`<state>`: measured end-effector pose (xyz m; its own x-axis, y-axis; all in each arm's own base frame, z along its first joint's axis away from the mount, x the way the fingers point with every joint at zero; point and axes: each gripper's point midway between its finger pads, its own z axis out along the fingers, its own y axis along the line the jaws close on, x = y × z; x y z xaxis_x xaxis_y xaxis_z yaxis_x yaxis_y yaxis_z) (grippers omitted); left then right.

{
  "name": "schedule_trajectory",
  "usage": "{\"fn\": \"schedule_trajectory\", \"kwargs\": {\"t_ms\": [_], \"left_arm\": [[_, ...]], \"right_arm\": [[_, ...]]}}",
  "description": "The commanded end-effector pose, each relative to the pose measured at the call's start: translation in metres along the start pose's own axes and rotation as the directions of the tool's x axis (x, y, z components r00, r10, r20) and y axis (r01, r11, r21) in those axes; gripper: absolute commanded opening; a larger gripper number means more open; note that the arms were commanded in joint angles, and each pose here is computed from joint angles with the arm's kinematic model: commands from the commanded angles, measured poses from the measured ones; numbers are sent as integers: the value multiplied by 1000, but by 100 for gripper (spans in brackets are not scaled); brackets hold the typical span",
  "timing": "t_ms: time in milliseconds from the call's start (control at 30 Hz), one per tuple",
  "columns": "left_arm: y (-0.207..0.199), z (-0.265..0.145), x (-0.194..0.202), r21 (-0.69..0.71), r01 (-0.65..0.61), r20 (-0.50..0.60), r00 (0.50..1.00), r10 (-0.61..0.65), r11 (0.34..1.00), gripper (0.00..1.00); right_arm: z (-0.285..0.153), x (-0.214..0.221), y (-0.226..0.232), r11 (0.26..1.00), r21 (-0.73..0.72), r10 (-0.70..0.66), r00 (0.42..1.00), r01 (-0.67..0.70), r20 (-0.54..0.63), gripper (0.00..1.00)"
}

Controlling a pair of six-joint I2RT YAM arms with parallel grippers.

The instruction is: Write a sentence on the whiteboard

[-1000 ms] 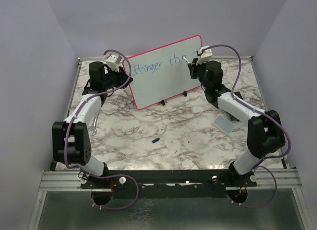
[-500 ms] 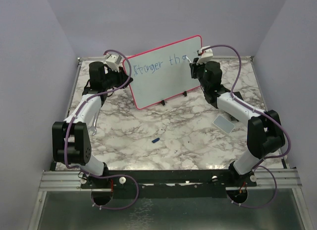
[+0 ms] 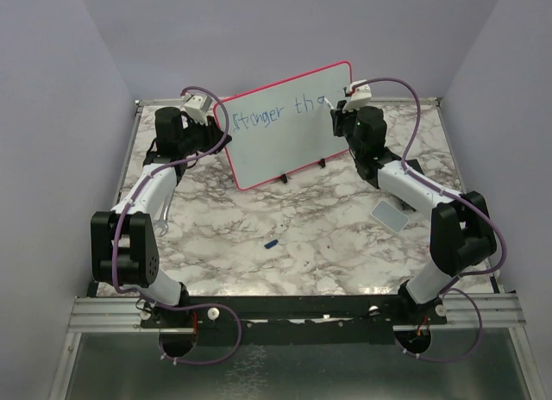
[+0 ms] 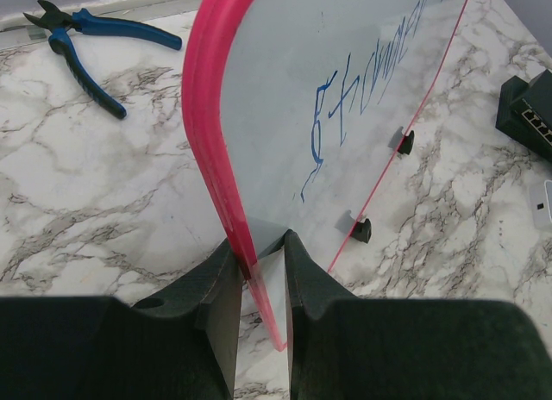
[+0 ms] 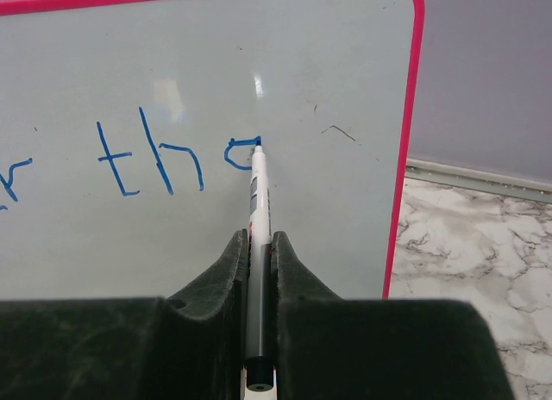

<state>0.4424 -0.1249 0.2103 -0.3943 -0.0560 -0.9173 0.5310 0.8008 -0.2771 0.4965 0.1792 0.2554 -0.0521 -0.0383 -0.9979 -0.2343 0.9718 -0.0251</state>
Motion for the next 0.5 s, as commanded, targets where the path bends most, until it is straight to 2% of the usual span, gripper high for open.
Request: {"fn": "schedule_trajectory", "kwargs": {"t_ms": [0, 467], "left_arm": [[-4, 2, 13, 12, -20, -48, 999, 21, 1000, 6], [-3, 1, 13, 9, -20, -49, 999, 20, 1000, 6]], "right_arm": [[1, 24, 0, 1000, 11, 4, 999, -3, -49, 1], [-4, 40, -3, 999, 36, 34, 996, -32, -76, 1]]}}
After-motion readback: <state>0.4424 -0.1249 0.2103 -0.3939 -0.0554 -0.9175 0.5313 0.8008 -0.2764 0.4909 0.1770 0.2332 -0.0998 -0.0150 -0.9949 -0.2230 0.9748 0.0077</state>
